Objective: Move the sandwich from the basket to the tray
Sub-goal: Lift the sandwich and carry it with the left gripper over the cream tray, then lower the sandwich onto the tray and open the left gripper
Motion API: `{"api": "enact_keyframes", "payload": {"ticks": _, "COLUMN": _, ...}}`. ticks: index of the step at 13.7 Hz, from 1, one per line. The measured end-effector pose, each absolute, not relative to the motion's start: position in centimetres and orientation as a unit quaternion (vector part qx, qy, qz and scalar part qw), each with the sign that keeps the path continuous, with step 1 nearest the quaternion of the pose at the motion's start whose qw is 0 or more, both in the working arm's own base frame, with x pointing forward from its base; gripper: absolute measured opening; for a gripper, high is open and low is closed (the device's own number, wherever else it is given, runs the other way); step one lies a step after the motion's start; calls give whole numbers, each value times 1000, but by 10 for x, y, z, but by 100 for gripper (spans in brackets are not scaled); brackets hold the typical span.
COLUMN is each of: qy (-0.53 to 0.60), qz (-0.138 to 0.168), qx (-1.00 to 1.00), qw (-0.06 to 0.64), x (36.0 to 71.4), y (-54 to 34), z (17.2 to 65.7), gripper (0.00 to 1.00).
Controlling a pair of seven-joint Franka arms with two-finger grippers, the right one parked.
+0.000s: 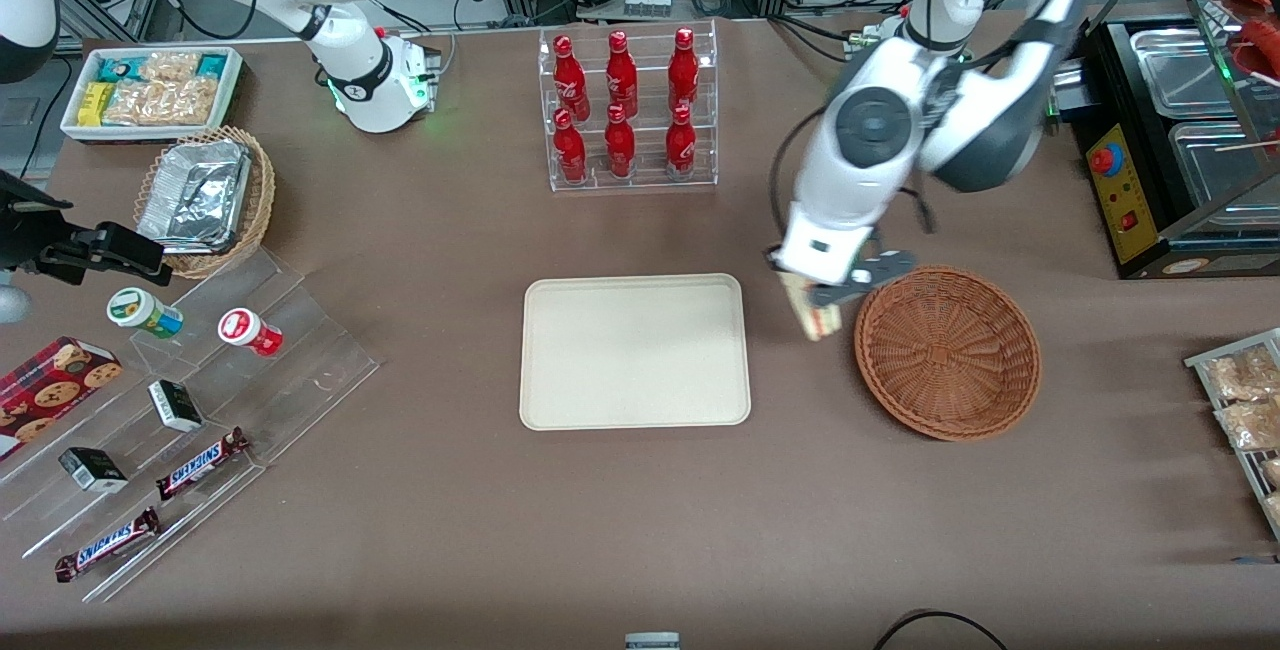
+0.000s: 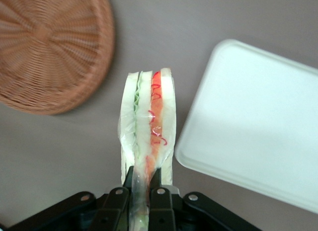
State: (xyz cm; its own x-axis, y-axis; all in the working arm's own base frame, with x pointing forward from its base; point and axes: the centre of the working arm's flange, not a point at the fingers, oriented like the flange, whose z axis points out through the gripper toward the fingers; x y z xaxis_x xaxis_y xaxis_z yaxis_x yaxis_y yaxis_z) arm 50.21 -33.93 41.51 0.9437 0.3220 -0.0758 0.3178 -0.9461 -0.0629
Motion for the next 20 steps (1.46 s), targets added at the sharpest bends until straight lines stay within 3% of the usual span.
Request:
{"api": "enact_keyframes", "payload": {"ticks": 8, "qy": -41, "qz": 29, "qx": -999, "qw": 13, "x": 492, "y": -499, "z": 321, "gripper": 14}}
{"api": "enact_keyframes", "payload": {"ticks": 12, "qy": -31, "qz": 22, "qx": -999, "qw": -27, "x": 492, "y": -525, "z": 286, "gripper": 14}}
{"api": "enact_keyframes", "payload": {"ticks": 16, "qy": -30, "qz": 0, "qx": -999, "qw": -30, "x": 496, "y": -534, "z": 270, "gripper": 14}}
{"api": "enact_keyframes", "payload": {"ticks": 20, "qy": -40, "qz": -3, "qx": -999, "qw": -34, "x": 510, "y": -532, "z": 260, "gripper": 14}}
